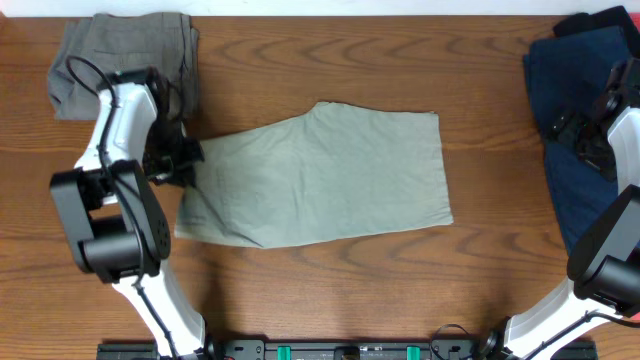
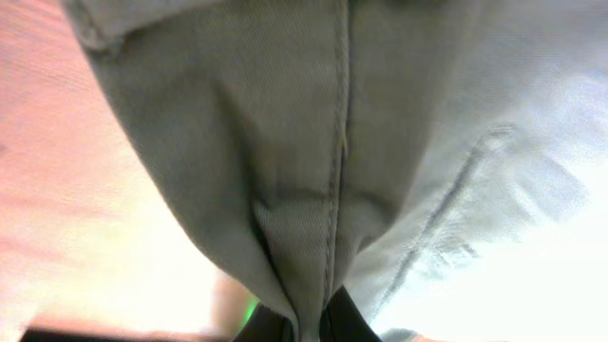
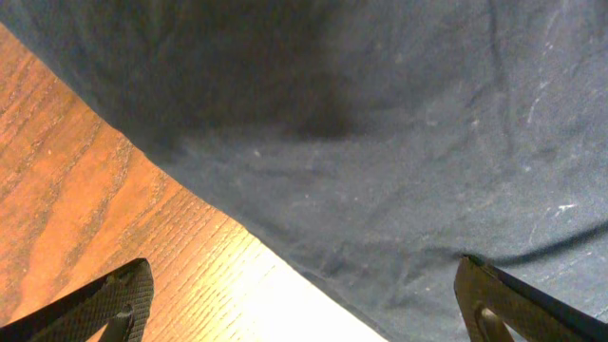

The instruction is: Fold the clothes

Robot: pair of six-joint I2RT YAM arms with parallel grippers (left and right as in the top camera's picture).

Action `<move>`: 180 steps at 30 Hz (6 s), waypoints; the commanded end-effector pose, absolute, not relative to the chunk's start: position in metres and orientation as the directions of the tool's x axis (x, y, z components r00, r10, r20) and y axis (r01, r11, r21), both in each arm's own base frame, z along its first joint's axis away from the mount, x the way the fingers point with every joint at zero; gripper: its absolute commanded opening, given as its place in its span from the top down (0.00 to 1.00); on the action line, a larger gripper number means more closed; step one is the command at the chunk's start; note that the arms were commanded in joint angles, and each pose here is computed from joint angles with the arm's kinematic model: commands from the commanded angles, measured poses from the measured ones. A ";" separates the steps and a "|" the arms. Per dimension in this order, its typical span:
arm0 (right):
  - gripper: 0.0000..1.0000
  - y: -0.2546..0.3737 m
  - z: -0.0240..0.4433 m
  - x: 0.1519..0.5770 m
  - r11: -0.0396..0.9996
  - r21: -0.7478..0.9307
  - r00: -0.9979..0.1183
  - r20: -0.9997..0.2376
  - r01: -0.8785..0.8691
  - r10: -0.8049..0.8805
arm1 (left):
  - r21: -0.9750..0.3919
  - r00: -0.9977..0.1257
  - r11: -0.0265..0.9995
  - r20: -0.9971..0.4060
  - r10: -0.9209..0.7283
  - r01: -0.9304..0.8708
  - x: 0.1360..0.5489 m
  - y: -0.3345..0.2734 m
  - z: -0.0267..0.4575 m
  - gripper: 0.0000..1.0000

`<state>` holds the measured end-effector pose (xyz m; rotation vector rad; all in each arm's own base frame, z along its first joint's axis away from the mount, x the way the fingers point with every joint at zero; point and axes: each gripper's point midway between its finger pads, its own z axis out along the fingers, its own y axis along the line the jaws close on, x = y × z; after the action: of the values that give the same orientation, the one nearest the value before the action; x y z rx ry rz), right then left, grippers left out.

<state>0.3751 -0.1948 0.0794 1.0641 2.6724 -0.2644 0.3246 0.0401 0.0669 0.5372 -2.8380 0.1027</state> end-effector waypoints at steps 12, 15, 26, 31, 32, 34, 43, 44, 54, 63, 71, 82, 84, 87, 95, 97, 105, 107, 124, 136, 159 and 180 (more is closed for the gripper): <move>0.01 -0.201 0.083 0.375 0.701 -0.073 -0.684 -0.311 0.709 0.660 | 0.001 -0.985 0.997 -0.153 -0.081 -0.082 0.323 -0.023 0.250 0.94; 0.01 -0.201 0.083 0.375 0.701 -0.073 -0.684 -0.311 0.709 0.660 | 0.020 -0.986 1.000 -0.168 -0.013 -0.017 0.324 -0.043 0.252 0.94; 0.01 -0.201 0.083 0.375 0.701 -0.073 -0.684 -0.311 0.709 0.660 | -0.023 -0.976 0.997 -0.211 0.062 0.068 0.344 -0.117 0.233 0.94; 0.01 -0.201 0.083 0.375 0.701 -0.073 -0.684 -0.311 0.709 0.660 | -0.028 -0.975 0.994 -0.200 0.102 0.110 0.345 -0.152 0.217 0.94; 0.01 -0.201 0.083 0.375 0.701 -0.073 -0.684 -0.311 0.709 0.660 | -0.027 -0.974 0.992 -0.194 0.118 0.125 0.345 -0.161 0.212 0.94; 0.01 -0.201 0.084 0.375 0.701 -0.073 -0.684 -0.311 0.709 0.660 | -0.026 -0.975 0.990 -0.181 0.130 0.137 0.346 -0.173 0.201 0.94; 0.01 -0.200 0.084 0.375 0.701 -0.073 -0.684 -0.311 0.709 0.659 | 0.016 -0.973 0.975 -0.062 0.223 0.222 0.341 -0.220 0.139 0.94; 0.01 -0.200 0.084 0.375 0.701 -0.073 -0.684 -0.311 0.709 0.659 | 0.020 -0.973 0.974 -0.051 0.227 0.226 0.341 -0.224 0.132 0.94; 0.01 -0.200 0.083 0.375 0.701 -0.073 -0.684 -0.311 0.709 0.659 | -0.039 -0.974 0.973 0.014 0.227 0.226 0.343 -0.256 0.084 0.94; 0.01 -0.201 0.083 0.375 0.701 -0.073 -0.684 -0.311 0.709 0.660 | -0.056 -0.973 0.972 0.002 0.229 0.229 0.347 -0.261 0.080 0.94; 0.01 -0.201 0.083 0.375 0.701 -0.073 -0.684 -0.311 0.709 0.660 | -0.096 -0.973 0.969 0.010 0.230 0.228 0.344 -0.268 0.081 0.93; 0.01 -0.201 0.083 0.375 0.701 -0.073 -0.684 -0.311 0.709 0.660 | -0.202 -0.966 0.953 0.081 0.246 0.226 0.326 -0.281 0.087 0.76; 0.01 -0.201 0.083 0.375 0.701 -0.073 -0.684 -0.311 0.709 0.660 | -0.231 -0.955 0.939 0.094 0.283 0.255 0.320 -0.284 0.091 0.76; 0.01 -0.201 0.083 0.375 0.701 -0.073 -0.684 -0.311 0.709 0.660 | -0.243 -0.947 0.931 0.105 0.305 0.273 0.314 -0.282 0.098 0.76; 0.01 -0.201 0.083 0.375 0.701 -0.073 -0.684 -0.311 0.709 0.660 | -0.234 -0.951 0.932 0.071 0.301 0.277 0.322 -0.282 0.097 0.76; 0.01 -0.201 0.083 0.375 0.701 -0.073 -0.684 -0.311 0.709 0.660 | -0.232 -0.954 0.934 0.068 0.293 0.271 0.323 -0.282 0.094 0.76; 0.01 -0.201 0.083 0.375 0.701 -0.073 -0.684 -0.311 0.709 0.660 | -0.189 -0.948 0.955 0.183 0.262 0.227 0.298 -0.267 0.060 0.88; 0.01 -0.201 0.083 0.375 0.701 -0.073 -0.684 -0.311 0.709 0.660 | -0.182 -0.945 0.960 0.215 0.249 0.212 0.290 -0.263 0.050 0.90; 0.01 -0.200 0.083 0.375 0.701 -0.073 -0.685 -0.311 0.709 0.659 | -0.337 -0.927 0.915 0.217 0.305 0.222 0.251 -0.309 0.008 0.94; 0.01 -0.201 0.083 0.375 0.701 -0.073 -0.684 -0.311 0.709 0.660 | -0.353 -0.951 0.888 -0.019 0.308 0.295 0.277 -0.311 0.088 0.94; 0.01 -0.200 0.083 0.375 0.701 -0.073 -0.685 -0.311 0.709 0.659 | -0.204 -0.897 0.925 -0.380 0.227 0.320 0.387 -0.339 0.001 0.88; 0.01 -0.201 0.083 0.375 0.701 -0.073 -0.684 -0.311 0.709 0.660 | -0.373 -0.826 0.811 -0.518 0.221 0.451 0.363 -0.331 0.169 0.08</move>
<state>0.3752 -0.1949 0.0794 1.0640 2.6720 -0.2649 0.3667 -0.3475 0.1351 -0.6066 -3.3876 0.9135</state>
